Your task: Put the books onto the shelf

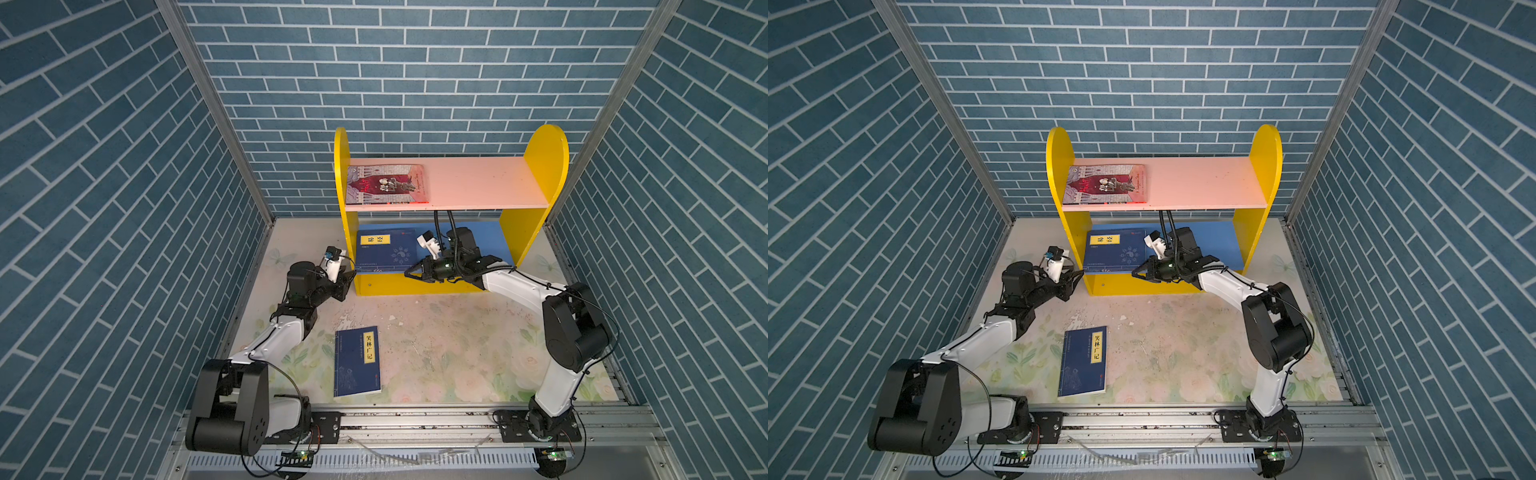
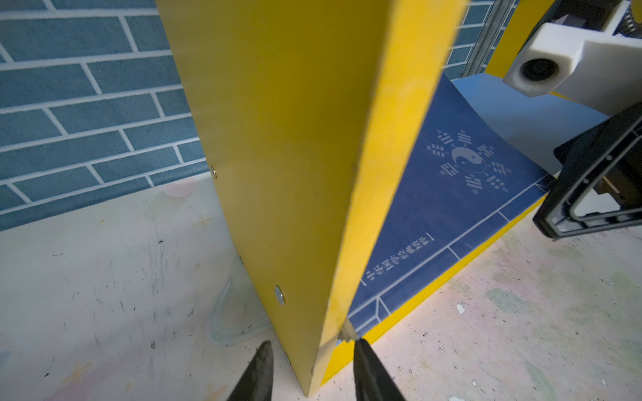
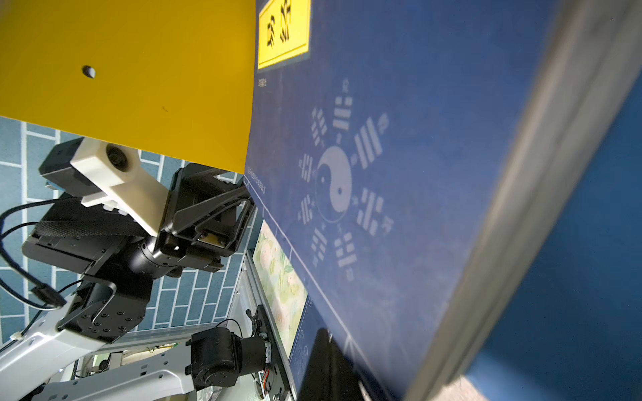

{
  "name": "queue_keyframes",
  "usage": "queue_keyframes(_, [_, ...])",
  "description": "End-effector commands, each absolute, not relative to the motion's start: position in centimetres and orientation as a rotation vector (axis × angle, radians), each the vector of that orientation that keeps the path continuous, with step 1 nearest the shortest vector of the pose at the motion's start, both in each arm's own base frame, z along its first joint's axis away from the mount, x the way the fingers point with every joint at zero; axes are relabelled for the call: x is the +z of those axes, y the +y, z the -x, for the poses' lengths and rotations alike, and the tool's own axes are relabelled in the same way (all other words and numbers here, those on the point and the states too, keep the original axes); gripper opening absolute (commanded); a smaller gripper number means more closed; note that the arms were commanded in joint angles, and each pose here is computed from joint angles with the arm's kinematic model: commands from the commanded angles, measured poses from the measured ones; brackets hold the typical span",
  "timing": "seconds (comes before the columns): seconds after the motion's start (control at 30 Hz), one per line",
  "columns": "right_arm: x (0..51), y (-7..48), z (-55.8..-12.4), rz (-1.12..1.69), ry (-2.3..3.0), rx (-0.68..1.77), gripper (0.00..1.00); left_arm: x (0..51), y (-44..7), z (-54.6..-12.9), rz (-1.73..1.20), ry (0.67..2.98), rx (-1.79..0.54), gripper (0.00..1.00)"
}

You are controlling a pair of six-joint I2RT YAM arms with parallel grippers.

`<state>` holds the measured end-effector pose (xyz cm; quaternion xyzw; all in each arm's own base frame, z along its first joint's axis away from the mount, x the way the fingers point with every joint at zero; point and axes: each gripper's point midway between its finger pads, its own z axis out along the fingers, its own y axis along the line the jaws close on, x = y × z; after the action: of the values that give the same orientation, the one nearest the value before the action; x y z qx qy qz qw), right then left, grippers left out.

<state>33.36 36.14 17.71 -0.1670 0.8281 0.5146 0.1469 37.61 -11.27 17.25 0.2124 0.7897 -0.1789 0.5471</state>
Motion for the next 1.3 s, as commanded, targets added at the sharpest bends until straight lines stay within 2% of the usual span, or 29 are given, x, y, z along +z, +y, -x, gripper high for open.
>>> queue_keyframes(0.0, [17.7,36.4,-34.0,0.531,2.369,1.421,0.05,17.5,-11.1,-37.6,-0.494,1.86,-0.424,0.4])
queue_keyframes(0.9, [18.1,36.5,-34.0,0.531,2.355,1.438,0.06,17.8,-10.8,-37.6,-0.474,1.86,-0.409,0.4])
queue_keyframes(1.27, [20.3,35.6,-31.9,0.558,2.288,1.481,0.11,17.9,-10.4,-35.6,-0.528,1.913,-0.388,0.4])
